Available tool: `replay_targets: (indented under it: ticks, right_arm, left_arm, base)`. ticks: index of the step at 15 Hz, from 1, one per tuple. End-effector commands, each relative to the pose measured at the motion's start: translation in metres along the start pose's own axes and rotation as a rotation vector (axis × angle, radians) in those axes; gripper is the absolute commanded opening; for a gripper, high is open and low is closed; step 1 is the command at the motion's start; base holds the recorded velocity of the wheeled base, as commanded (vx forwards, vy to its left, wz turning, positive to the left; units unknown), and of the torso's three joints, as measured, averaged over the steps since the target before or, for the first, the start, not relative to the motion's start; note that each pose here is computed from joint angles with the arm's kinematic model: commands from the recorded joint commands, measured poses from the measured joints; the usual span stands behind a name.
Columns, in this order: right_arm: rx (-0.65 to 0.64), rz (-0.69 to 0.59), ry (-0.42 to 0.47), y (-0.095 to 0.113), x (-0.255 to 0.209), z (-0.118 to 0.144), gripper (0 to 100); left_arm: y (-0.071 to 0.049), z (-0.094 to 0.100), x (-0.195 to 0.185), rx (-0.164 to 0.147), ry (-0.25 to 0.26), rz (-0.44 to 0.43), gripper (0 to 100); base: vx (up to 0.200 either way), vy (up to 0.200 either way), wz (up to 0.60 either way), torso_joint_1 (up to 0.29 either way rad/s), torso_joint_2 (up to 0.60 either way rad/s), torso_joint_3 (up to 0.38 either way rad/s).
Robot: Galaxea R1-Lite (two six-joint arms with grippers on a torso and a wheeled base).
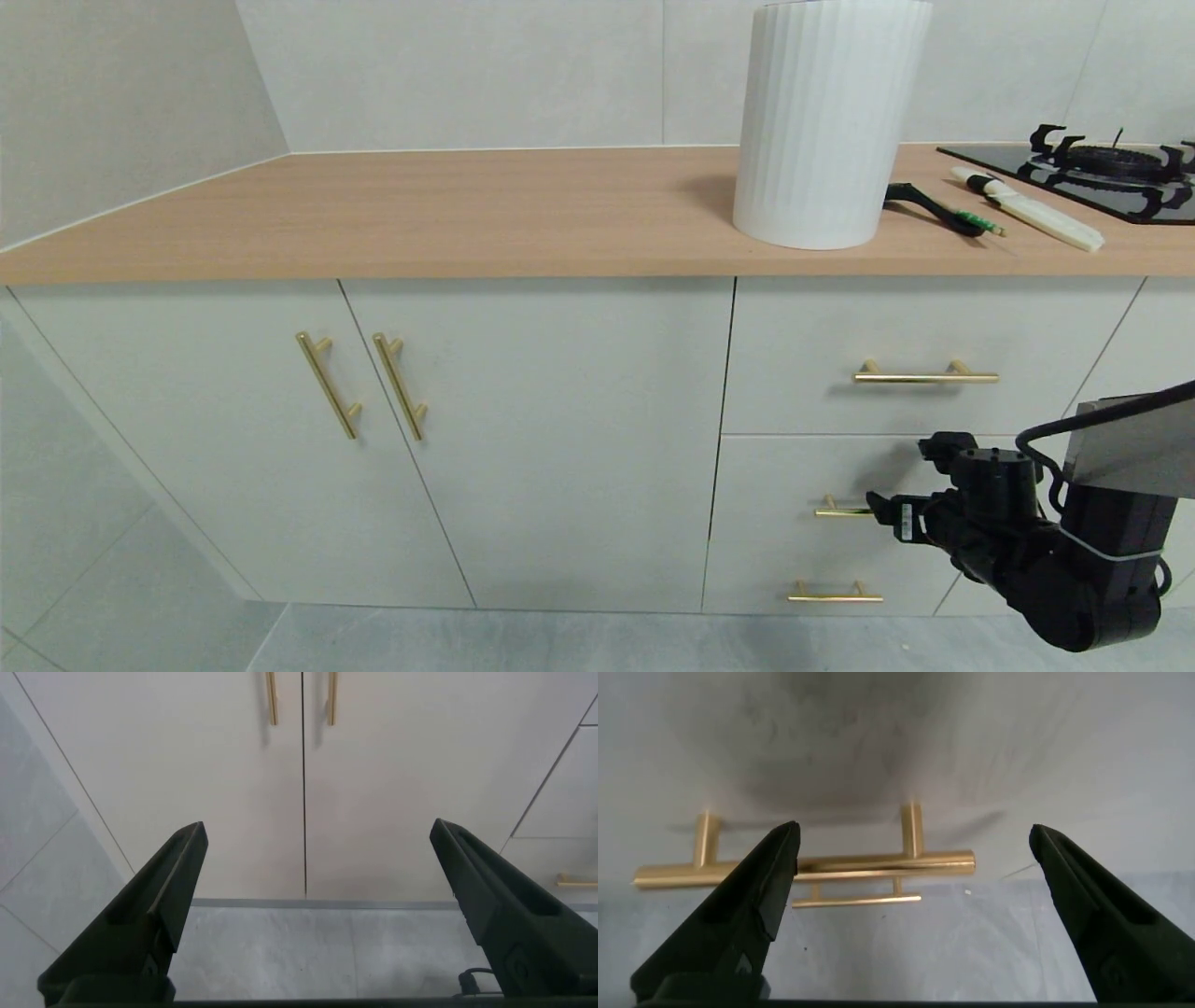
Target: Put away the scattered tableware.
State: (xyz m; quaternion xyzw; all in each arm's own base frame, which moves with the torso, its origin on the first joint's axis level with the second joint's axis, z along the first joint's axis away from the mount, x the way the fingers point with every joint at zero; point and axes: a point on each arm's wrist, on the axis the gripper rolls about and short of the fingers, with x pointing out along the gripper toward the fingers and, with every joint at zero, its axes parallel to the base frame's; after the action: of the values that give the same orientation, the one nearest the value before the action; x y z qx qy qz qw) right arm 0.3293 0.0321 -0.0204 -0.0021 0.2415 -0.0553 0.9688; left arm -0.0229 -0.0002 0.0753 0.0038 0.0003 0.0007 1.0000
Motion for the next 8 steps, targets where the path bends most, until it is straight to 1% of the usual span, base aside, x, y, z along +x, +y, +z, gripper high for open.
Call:
replay_targets:
  ticks: [1, 5, 8]
  right_arm:
    - [-0.008, -0.002, 0.021, 0.001, 0.006, -0.009, 100]
    - [-0.054, 0.001, 0.074, 0.001, 0.004, -0.022, 100]
    - [-0.070, 0.003, 0.081, 0.001, 0.003, -0.023, 100]
  left_arm:
    - [0.000, 0.000, 0.000, 0.002, 0.001, 0.000, 100]
    - [0.000, 0.000, 0.000, 0.000, 0.002, 0.000, 100]
    - [0.000, 0.000, 0.000, 0.002, 0.001, 0.000, 100]
  base:
    - [0.000, 0.000, 0.00, 0.000, 0.00, 0.000]
    - [0.000, 0.000, 0.00, 0.000, 0.00, 0.000]
    - [0.000, 0.000, 0.00, 0.000, 0.00, 0.000]
